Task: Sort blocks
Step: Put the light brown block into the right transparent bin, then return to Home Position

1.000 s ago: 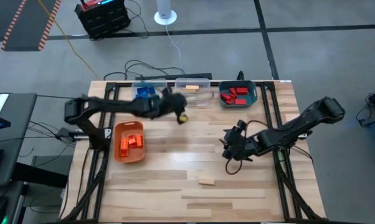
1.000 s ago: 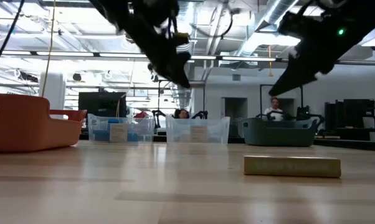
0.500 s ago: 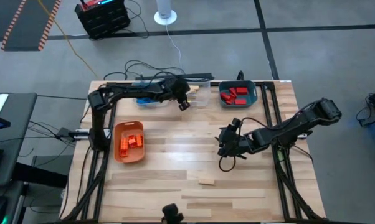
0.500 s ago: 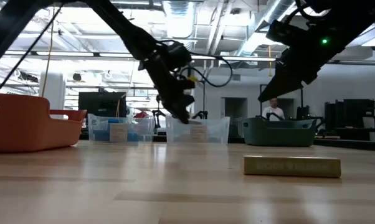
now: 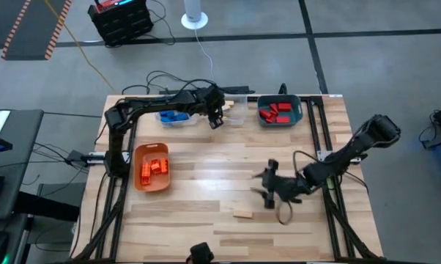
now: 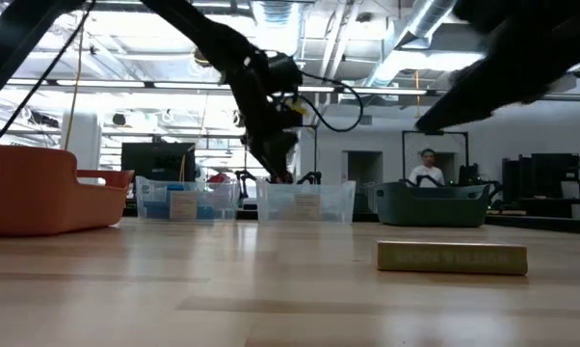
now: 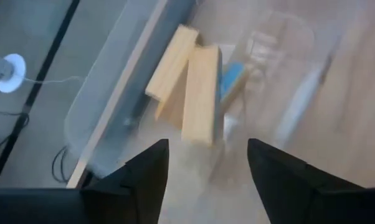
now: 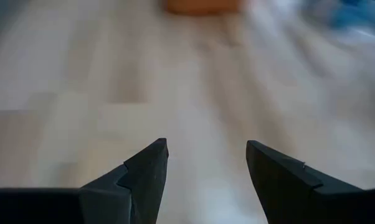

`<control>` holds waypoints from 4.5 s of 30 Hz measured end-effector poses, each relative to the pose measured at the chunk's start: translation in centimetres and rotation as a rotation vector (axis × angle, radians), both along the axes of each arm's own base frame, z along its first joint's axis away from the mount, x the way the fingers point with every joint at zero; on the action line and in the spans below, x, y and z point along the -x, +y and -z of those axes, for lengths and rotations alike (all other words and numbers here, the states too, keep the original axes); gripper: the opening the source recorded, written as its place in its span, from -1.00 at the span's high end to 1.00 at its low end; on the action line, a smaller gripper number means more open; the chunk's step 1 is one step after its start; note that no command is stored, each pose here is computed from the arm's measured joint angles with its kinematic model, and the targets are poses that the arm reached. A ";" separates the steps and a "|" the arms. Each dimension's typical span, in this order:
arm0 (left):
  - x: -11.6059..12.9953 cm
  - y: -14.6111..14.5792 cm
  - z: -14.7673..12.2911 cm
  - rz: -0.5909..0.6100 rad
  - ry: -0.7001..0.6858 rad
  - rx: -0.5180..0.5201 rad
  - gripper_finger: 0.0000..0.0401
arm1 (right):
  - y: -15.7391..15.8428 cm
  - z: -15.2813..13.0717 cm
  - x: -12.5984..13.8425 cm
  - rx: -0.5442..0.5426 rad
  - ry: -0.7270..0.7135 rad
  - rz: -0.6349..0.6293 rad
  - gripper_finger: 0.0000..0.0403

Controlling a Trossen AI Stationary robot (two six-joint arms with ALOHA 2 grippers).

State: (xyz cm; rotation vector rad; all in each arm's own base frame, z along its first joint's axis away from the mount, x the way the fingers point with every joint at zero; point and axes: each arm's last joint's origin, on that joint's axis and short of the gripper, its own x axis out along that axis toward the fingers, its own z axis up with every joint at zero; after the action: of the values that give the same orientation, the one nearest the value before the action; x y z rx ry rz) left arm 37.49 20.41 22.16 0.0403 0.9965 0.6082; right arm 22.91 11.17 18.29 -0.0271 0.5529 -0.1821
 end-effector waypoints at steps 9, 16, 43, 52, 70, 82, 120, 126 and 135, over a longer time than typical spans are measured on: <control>0.3 -7.7 -3.7 0.171 -0.039 -0.008 -0.09 | 4.7 2.3 1.4 -0.171 -0.117 -0.166 -0.23; 1.4 -16.8 -4.4 0.267 -0.071 -0.104 -0.09 | 8.0 5.7 -1.1 -0.124 -0.049 -0.193 -0.24; 8.3 -25.1 -5.4 0.281 -0.228 0.008 -0.09 | 7.7 8.8 -3.3 -0.057 0.171 -0.086 0.28; 7.8 -28.0 -6.5 0.619 -0.238 -0.177 -0.09 | 5.4 5.2 -4.2 -0.084 0.145 -0.130 0.34; 3.7 -34.1 -0.5 1.012 -0.076 -0.578 -0.09 | 0.5 -1.0 -5.2 -0.234 -0.184 -0.282 0.33; 2.8 -35.0 -0.8 1.061 -0.163 -0.673 0.14 | 0.4 -1.0 -5.2 -0.239 -0.188 -0.277 0.32; 2.2 -7.3 -0.3 0.406 -0.145 -0.374 0.73 | -5.6 -1.9 -1.5 0.021 0.089 0.206 -0.42; 4.7 -0.8 0.0 0.231 -0.268 -0.276 0.73 | -5.6 -1.9 -1.5 0.024 0.094 0.208 -0.42; 5.1 -0.1 1.0 0.193 -0.351 -0.093 0.11 | -5.8 -1.9 -1.5 0.023 0.090 0.215 -0.42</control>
State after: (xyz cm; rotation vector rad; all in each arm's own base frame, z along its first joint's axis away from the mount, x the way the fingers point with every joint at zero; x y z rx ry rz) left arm 32.35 20.28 21.19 0.1075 0.6155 0.4641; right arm 24.45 5.33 20.20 0.0017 0.6435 -0.3983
